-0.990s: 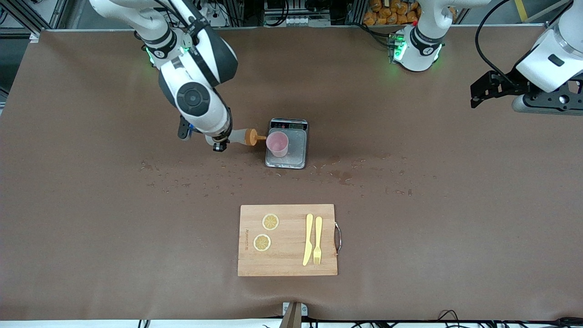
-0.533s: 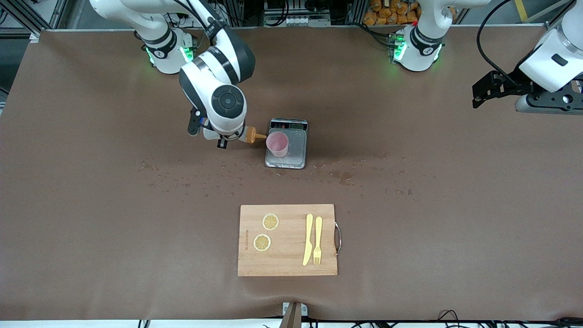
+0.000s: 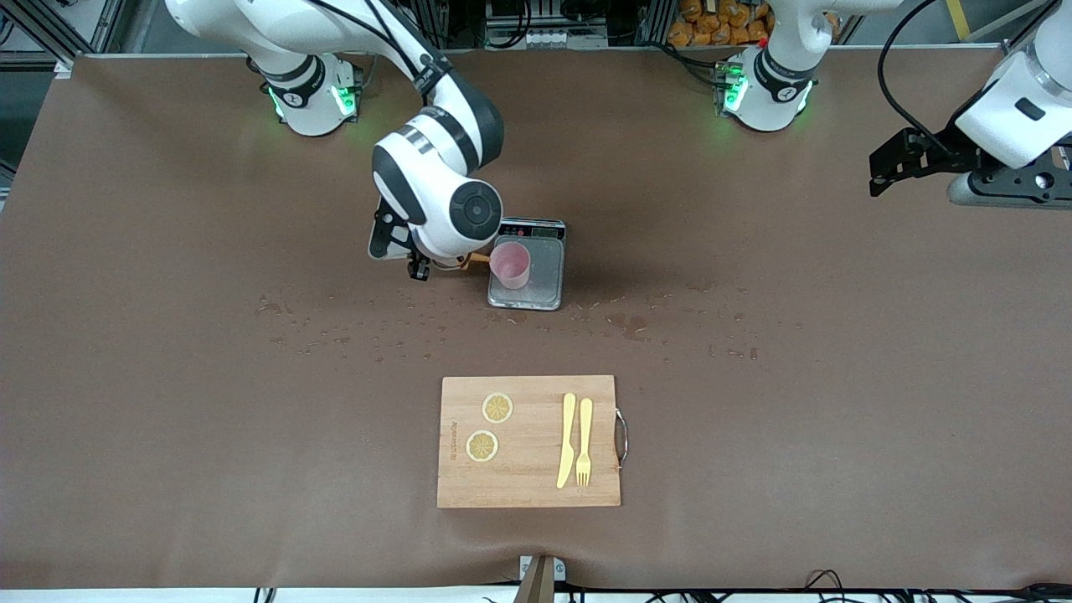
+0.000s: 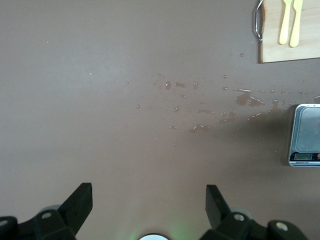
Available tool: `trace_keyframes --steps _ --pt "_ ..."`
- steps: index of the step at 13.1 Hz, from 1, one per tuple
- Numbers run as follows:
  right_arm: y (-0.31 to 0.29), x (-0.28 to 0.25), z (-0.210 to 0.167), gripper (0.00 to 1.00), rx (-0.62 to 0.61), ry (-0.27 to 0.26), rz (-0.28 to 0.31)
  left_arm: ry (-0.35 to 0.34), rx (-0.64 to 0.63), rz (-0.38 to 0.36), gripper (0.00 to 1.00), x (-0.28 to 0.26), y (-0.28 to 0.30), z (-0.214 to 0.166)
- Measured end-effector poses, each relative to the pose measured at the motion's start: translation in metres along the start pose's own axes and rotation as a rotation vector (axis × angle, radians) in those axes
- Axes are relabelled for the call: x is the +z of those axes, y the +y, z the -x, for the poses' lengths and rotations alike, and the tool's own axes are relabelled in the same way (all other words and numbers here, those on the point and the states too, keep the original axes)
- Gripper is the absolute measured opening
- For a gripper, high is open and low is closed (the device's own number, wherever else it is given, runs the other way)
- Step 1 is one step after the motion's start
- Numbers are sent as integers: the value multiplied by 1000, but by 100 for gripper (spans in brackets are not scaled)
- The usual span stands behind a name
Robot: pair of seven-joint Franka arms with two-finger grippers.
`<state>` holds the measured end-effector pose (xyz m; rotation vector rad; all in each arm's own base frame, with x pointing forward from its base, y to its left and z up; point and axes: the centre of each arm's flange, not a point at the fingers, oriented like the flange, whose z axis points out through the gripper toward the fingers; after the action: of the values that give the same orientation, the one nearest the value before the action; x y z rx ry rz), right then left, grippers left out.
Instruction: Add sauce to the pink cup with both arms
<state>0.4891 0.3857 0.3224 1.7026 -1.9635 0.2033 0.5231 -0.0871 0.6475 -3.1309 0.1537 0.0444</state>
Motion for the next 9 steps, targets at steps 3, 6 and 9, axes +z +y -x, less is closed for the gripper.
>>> trace_keyframes --steps 3,6,9 --pt "6 1 12 40 -13 50 6 10 6 0 100 -5 3 0" --pt "6 5 25 40 -9 92 8 7 7 0 100 -3 4 -1" --pt "3 8 31 40 -11 112 4 0 2 0 100 2 1 -4"
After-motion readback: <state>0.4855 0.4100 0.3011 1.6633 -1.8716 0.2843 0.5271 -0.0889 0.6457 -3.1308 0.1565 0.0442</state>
